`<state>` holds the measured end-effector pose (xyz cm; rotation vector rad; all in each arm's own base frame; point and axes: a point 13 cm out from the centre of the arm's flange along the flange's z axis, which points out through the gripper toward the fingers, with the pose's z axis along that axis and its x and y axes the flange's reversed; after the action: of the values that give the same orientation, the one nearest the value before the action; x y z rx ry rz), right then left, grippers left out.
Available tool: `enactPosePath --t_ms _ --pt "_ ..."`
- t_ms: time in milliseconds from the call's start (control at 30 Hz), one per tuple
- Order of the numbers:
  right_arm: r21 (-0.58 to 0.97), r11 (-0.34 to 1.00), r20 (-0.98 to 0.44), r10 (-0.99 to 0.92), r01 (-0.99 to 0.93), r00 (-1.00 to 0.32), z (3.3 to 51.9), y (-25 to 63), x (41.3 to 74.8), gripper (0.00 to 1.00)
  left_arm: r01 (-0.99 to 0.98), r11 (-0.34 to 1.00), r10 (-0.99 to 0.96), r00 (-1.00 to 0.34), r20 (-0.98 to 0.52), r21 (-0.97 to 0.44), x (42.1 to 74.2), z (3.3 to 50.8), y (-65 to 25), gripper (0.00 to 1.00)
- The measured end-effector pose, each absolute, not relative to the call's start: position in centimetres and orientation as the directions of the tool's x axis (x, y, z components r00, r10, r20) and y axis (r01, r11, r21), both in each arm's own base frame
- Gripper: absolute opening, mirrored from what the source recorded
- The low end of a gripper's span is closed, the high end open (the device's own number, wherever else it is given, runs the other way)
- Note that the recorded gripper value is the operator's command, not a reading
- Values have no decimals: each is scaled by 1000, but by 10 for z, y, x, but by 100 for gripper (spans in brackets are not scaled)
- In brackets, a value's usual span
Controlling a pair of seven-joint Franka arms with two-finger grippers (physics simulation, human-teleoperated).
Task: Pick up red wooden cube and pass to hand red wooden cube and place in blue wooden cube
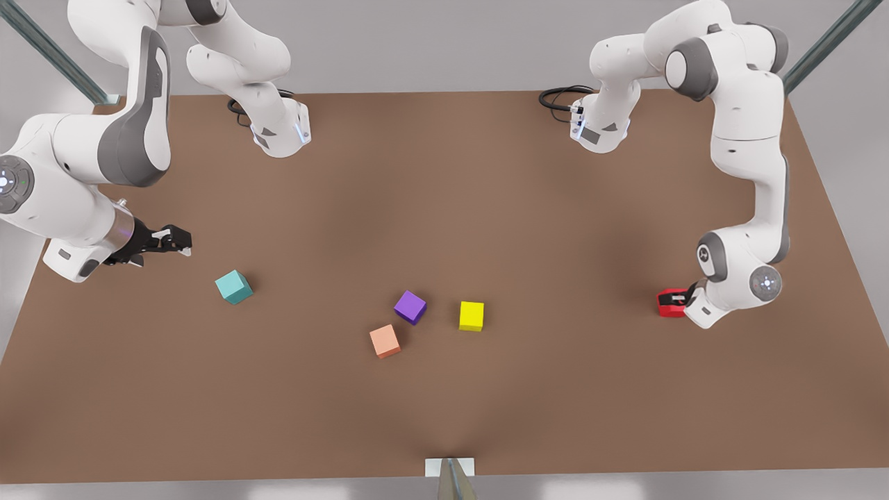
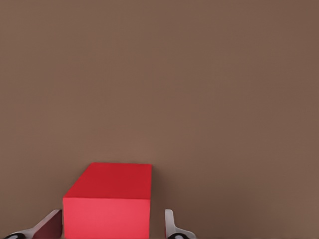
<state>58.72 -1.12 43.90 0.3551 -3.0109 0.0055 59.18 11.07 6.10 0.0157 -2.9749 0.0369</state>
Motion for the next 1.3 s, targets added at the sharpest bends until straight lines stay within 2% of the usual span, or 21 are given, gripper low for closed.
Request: enactPosePath --t_ms 200,233,300,500,567,633,667,733,800,867,933,967,1033,1167,1300 --pt "10 971 111 -240 -240 -964 438 -11 587 100 24 999 27 -990 136 -22 598 41 114 100" --pt "11 970 111 -241 -242 -964 438 -11 587 100 29 999 32 -991 129 -22 599 40 114 97" --pt "11 970 112 -243 -244 -963 438 -10 587 100 39 999 41 -992 119 -19 602 41 115 65" --pt "12 969 113 -247 -247 -962 438 -11 587 100 53 998 57 -995 86 -46 617 50 89 64" --pt "14 968 120 -252 -252 -960 433 -9 588 100 -3 993 3 -999 55 -115 645 81 68 65" --pt "82 960 142 -279 -269 -950 405 10 596 100 -34 963 -27 -999 32 -269 686 141 6 64" --pt "153 948 159 -303 -280 -940 379 23 603 100 -10 926 3 -999 36 -377 697 173 -61 64" --pt "338 891 162 -374 -304 -913 322 64 619 100 50 793 122 -989 78 -607 686 214 -228 64" --pt "515 784 95 -453 -346 -886 291 115 632 100 57 651 211 -972 108 -757 662 250 -347 64" --pt "663 636 -10 -520 -394 -854 264 165 641 100 19 556 235 -962 136 -831 641 279 -417 64" --pt "738 487 -154 -553 -467 -819 261 199 650 100 -30 507 214 -964 159 -862 637 292 -449 64" --pt "757 416 -227 -555 -503 -800 260 212 655 100 -58 483 189 -967 168 -874 647 293 -454 64" --pt "762 283 -376 -538 -582 -754 265 233 663 100 -105 439 150 -970 189 -892 663 292 -459 65" --pt "676 51 -640 -456 -736 -619 288 284 669 100 -214 362 100 -959 267 -907 675 276 -463 65" --pt "523 -55 -809 -345 -850 -476 296 320 678 100 -249 318 79 -954 288 -915 681 274 -462 65"
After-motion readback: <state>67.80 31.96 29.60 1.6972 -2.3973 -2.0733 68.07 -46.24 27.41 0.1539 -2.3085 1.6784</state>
